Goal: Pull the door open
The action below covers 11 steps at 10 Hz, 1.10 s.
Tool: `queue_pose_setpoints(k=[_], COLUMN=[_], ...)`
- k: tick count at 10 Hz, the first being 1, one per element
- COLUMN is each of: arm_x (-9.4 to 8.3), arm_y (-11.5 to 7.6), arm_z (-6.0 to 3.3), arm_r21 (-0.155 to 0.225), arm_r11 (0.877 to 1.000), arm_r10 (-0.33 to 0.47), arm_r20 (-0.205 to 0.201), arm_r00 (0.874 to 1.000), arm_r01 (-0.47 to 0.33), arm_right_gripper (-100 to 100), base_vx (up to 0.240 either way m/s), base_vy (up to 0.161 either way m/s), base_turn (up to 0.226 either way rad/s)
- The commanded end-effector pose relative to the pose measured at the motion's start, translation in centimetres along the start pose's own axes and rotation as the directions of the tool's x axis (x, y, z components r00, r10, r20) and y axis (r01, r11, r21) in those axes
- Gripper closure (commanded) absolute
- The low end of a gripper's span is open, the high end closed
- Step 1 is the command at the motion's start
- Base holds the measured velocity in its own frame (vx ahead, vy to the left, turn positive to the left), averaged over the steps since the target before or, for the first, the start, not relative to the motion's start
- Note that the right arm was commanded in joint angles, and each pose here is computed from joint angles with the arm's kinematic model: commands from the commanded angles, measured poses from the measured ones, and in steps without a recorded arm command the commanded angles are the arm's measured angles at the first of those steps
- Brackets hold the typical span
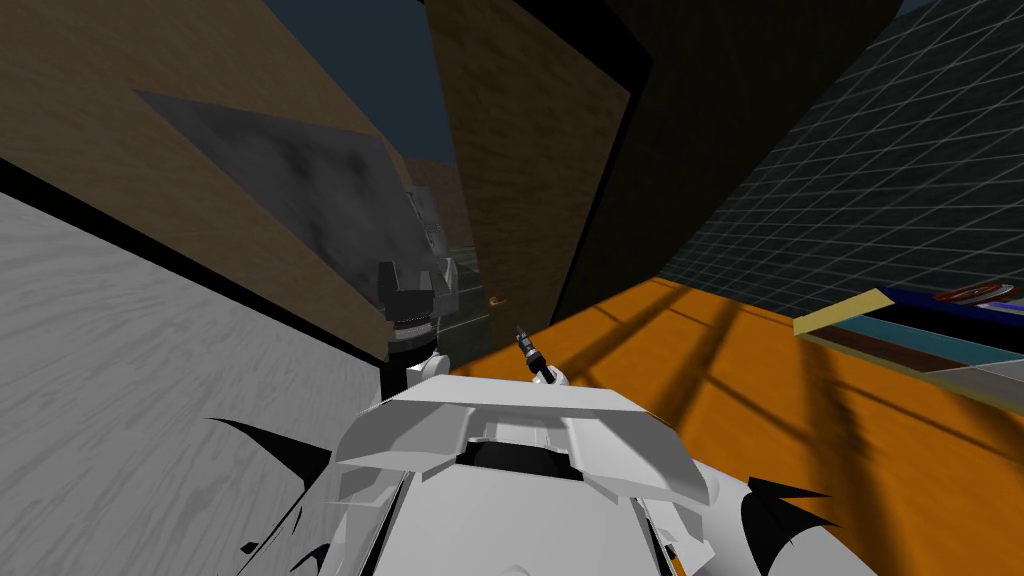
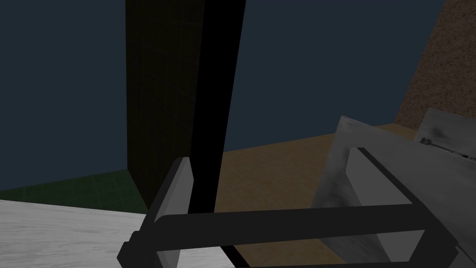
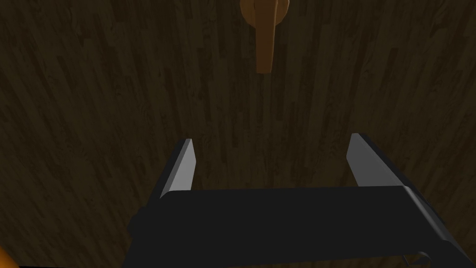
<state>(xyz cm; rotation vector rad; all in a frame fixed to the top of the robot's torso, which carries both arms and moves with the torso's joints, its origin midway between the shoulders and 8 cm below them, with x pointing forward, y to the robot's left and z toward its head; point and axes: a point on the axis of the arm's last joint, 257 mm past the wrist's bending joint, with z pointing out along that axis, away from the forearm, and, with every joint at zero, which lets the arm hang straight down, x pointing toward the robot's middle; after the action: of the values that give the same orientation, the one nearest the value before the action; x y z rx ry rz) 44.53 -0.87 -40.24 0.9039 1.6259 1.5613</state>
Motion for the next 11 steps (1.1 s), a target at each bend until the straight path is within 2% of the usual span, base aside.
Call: queue_pose_setpoints(k=[1, 2, 3, 6, 7, 11], arm_x=[0.0, 0.0, -0.7, -2.6, -2.4, -1.5], arm_y=[0.0, 0.0, -0.3, -1.0, -0.5, 0.2], arm_z=[0.00, 0.00, -0.28, -0.96, -0.56, -0.03], arm_r21=[0.000, 0.000, 0.009, 0.027, 0.012, -0.006], arm_r11=[1.000, 1.000, 1.000, 0.999, 1.000, 1.000], arm_r10=[0.000, 0.000, -0.009, -0.030, -0.020, -0.004], arm_r20=[0.000, 0.000, 0.008, 0.033, 0.047, 0.046], arm_r00=[1.000, 1.000, 1.000, 0.999, 0.999, 0.999], arm_r01=[0.000, 0.000, 0.009, 0.029, 0.019, 0.004], arm_right_gripper=[-100, -100, -100, -100, -100, -100], base_vx=[0.014, -0.004, -0.058, -0.108, 0.043, 0.135], base_vy=[-0.008, -0.011, -0.071, -0.116, 0.008, 0.137], base_turn=[0.004, -0.031, 0.177, 0.279, -0.029, -0.087])
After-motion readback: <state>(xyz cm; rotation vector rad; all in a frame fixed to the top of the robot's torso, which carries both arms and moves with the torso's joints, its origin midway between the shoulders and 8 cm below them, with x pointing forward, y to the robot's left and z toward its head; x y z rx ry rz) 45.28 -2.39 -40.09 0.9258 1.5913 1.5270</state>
